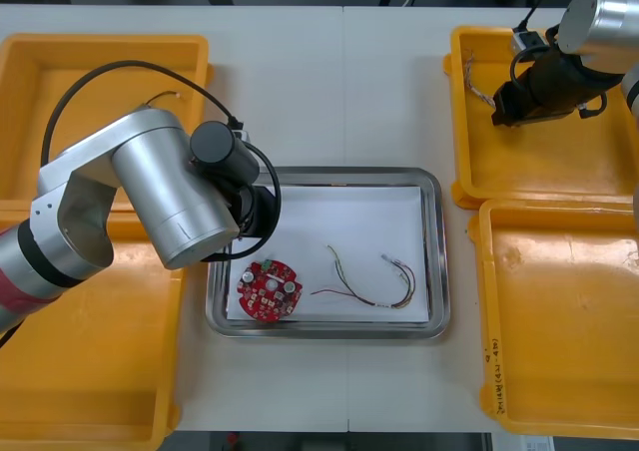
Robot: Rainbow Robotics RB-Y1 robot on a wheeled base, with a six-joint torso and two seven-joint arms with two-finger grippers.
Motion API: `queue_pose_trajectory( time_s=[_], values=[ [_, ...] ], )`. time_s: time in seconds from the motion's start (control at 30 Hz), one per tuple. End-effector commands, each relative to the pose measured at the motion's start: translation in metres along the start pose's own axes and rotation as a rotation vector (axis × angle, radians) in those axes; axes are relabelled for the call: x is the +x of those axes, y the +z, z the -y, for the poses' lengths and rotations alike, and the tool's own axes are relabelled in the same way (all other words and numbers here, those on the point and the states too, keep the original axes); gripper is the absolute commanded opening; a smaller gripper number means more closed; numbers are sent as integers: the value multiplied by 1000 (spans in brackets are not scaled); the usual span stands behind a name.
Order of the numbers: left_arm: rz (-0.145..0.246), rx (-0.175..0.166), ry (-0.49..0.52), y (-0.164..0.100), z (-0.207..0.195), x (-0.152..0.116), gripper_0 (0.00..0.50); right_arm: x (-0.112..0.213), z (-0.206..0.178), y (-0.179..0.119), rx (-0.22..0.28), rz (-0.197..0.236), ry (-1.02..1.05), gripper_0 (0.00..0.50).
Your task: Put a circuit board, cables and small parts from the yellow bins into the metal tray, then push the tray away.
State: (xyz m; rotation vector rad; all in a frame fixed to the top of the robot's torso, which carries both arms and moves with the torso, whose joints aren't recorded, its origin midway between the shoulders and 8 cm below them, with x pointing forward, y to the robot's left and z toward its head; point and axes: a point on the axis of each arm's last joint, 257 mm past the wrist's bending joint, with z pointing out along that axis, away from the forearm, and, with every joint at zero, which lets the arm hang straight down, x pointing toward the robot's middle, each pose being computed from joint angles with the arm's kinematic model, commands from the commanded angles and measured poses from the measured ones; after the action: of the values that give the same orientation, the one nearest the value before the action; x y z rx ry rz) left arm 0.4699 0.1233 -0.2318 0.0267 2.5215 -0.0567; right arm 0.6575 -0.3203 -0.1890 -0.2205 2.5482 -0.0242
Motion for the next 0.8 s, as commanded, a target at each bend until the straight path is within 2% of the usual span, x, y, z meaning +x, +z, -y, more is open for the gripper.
queue_pose_trajectory(
  time_s=[0.03, 0.13, 0.33, 0.37, 0.4, 0.43, 0.47, 0.5, 0.53, 0.57, 0.6, 0.63, 0.7, 0.73, 0.8],
  values=[
    [50, 51, -25, 1, 27, -18, 0, 6, -1, 4, 0, -7, -56, 500],
    [52, 49, -21, 6, 27, -16, 0, 9, 0, 7, -2, -11, -52, 500],
    [48, 21, -12, 13, 20, -10, 1, 11, 0, 8, -5, -12, -48, 500],
    [46, 17, -14, 14, 19, -10, 3, 11, -1, 8, -8, -12, -46, 476],
    [45, 15, -15, 14, 18, -10, 4, 12, -1, 8, -8, -13, -44, 346],
    [43, 13, -16, 15, 17, -9, 3, 11, -1, 8, -8, -11, -43, 265],
    [42, 13, -17, 15, 18, -9, 4, 11, -1, 8, -8, -11, -43, 100],
    [43, 11, -15, 15, 17, -9, 16, 11, -1, 8, -9, -11, -44, 0],
    [43, 11, -17, 15, 17, -9, 36, 11, 0, 7, -9, -11, -44, 0],
    [43, 13, -18, 15, 18, -9, 155, 10, -1, 7, -14, -8, -40, 0],
    [43, 13, -23, 15, 18, -9, 306, 10, 0, 6, -17, -7, -36, 0],
    [43, 10, -23, 16, 16, -9, 345, 10, 1, 6, -16, -7, -37, 0],
    [47, 8, -26, 16, 16, -10, 484, 9, 5, 3, -10, -6, -42, 0],
    [50, 7, -27, 16, 16, -10, 500, 7, 7, 0, -8, -7, -49, 0],
    [51, 6, -30, 16, 15, -11, 500, 5, 11, -8, -4, -11, -58, 0]
  ],
)
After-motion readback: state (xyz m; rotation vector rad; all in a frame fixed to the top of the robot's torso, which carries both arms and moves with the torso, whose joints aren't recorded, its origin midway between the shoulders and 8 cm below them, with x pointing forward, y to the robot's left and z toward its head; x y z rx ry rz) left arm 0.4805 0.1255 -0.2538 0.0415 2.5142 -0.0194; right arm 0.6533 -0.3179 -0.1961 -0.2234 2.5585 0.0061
